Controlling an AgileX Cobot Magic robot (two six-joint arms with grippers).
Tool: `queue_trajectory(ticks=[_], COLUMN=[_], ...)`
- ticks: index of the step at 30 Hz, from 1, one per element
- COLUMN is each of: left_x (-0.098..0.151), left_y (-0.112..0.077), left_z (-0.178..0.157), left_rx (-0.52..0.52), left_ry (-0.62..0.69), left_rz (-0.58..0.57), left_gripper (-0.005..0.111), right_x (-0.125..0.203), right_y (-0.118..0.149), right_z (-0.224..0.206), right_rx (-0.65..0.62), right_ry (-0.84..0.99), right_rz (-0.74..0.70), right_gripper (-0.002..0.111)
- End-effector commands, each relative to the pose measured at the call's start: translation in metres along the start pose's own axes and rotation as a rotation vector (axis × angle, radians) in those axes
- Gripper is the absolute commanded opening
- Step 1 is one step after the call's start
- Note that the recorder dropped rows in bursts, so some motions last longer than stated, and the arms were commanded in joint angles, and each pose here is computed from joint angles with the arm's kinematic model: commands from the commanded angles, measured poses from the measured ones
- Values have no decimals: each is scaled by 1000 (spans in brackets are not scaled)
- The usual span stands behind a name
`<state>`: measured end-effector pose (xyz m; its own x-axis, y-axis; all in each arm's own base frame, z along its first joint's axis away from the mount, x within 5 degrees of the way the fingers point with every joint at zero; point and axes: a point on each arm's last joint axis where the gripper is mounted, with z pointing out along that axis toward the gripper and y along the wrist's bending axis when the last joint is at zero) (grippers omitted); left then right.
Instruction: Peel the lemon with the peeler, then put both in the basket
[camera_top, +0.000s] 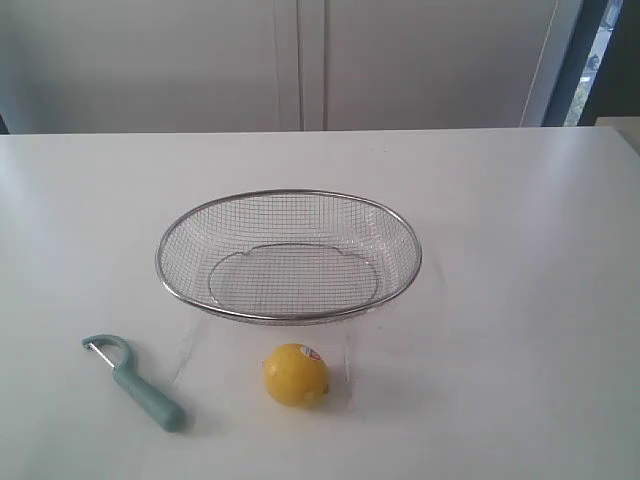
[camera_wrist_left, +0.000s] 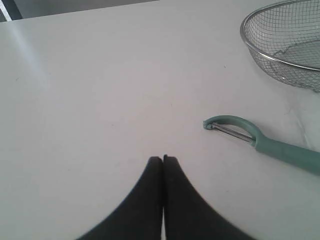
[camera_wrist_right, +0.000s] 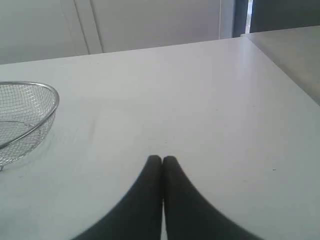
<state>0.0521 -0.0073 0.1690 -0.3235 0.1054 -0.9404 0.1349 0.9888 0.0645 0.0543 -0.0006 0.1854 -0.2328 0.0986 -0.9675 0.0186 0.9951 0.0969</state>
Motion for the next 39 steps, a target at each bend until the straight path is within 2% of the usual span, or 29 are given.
queue_trajectory(ticks=[1, 18, 24, 30, 39], left_x=[1, 1, 1, 1, 1], left_y=[0, 0, 0, 0, 0], left_z=[0, 0, 0, 0, 0], left_rx=[1, 1, 1, 1, 1], left_ry=[-3, -3, -3, -3, -3], left_rz=[-4, -4, -4, -4, -4], left_gripper=[0, 0, 0, 0, 0], right_x=[0, -3, -19, -26, -49], right_y=[0, 0, 3, 5, 9], right_z=[0, 0, -2, -4, -16], right_rx=[2, -4, -38, -53, -107], right_ry=[-11, -43, -229, -308, -587], right_rz=[-2, -2, -3, -3, 4], right_gripper=[0, 0, 0, 0, 0])
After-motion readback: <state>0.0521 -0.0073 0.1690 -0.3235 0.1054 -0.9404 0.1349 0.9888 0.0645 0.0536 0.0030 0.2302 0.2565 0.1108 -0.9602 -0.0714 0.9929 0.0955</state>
